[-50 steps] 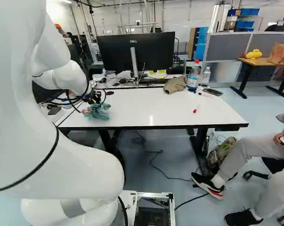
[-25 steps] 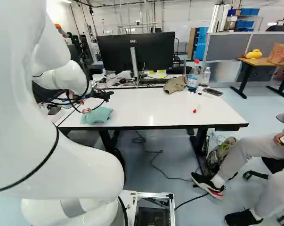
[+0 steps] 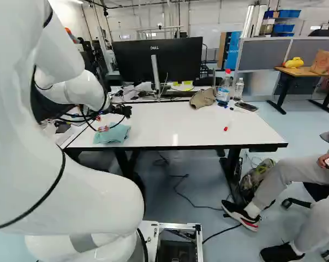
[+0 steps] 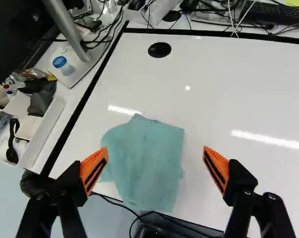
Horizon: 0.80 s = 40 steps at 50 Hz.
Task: Clean the table with the green towel
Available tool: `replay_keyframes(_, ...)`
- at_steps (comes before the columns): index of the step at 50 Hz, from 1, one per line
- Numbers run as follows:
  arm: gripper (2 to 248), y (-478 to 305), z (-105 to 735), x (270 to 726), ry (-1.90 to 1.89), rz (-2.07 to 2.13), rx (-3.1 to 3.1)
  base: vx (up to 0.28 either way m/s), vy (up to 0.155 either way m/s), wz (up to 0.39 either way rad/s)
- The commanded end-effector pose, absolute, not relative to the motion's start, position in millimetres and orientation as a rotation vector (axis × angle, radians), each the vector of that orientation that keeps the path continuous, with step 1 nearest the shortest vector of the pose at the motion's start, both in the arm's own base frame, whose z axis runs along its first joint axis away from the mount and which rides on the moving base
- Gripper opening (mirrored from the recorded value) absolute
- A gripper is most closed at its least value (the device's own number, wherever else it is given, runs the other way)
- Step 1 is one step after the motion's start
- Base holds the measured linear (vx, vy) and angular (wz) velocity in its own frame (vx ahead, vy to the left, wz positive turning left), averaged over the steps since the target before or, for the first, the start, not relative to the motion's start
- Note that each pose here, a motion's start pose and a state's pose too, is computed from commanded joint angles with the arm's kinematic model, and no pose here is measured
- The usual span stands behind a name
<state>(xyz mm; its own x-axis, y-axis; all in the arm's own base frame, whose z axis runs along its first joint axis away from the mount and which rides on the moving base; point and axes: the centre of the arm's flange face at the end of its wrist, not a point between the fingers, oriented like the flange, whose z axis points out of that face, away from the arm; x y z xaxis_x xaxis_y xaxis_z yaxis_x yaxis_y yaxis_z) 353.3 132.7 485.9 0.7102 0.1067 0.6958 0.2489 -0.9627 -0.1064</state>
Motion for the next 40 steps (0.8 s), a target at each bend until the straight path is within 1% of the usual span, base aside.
replay_keyframes(40, 247, 72.0, 484.8, 359.8, -0.066, -1.135, -2.785, 0.000, 0.000, 0.000)
